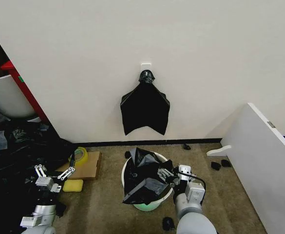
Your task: Place the garbage bag over the trash bin.
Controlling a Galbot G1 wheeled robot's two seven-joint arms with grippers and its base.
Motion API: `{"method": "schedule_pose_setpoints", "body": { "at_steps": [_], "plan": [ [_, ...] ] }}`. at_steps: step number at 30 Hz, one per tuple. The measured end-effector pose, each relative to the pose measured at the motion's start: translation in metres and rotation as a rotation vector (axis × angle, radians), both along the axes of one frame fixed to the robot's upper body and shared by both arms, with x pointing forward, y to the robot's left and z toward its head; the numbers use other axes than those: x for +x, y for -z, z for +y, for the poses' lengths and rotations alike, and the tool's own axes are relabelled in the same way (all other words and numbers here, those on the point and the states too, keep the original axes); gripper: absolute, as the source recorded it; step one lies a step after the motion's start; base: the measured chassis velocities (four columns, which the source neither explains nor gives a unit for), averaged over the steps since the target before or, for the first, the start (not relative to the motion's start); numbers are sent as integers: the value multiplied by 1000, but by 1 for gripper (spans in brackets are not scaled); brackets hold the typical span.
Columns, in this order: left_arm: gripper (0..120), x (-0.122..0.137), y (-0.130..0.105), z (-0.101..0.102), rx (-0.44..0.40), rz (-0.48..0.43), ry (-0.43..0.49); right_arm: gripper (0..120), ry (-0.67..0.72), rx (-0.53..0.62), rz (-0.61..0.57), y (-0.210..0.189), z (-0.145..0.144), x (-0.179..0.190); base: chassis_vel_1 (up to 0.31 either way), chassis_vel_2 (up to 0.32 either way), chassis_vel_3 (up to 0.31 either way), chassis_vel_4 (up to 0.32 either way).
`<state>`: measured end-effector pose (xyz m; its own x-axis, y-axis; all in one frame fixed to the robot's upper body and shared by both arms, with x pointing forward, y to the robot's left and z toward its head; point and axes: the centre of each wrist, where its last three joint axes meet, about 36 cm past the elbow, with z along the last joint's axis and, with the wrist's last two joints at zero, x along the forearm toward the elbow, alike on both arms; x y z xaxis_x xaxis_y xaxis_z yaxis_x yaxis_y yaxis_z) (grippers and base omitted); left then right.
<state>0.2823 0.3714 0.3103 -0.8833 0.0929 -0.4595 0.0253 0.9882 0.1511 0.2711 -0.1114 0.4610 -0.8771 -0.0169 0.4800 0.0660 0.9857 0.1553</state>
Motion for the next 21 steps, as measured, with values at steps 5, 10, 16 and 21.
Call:
{"method": "schedule_pose_setpoints", "body": {
  "at_steps": [5,10,16,21],
  "plan": [
    [100,0,0,0,0,0,-4,89,-21,53,91,2,1,13,0,0,0,0],
    [100,0,0,2,1,2,-11,73,-31,74,120,6,1,20,0,0,0,0],
    [100,1,2,4,3,3,-16,49,-41,72,132,11,3,21,0,0,0,0],
    [100,4,2,2,0,1,-14,36,-41,62,135,14,2,21,0,0,0,0]
  ]
}}
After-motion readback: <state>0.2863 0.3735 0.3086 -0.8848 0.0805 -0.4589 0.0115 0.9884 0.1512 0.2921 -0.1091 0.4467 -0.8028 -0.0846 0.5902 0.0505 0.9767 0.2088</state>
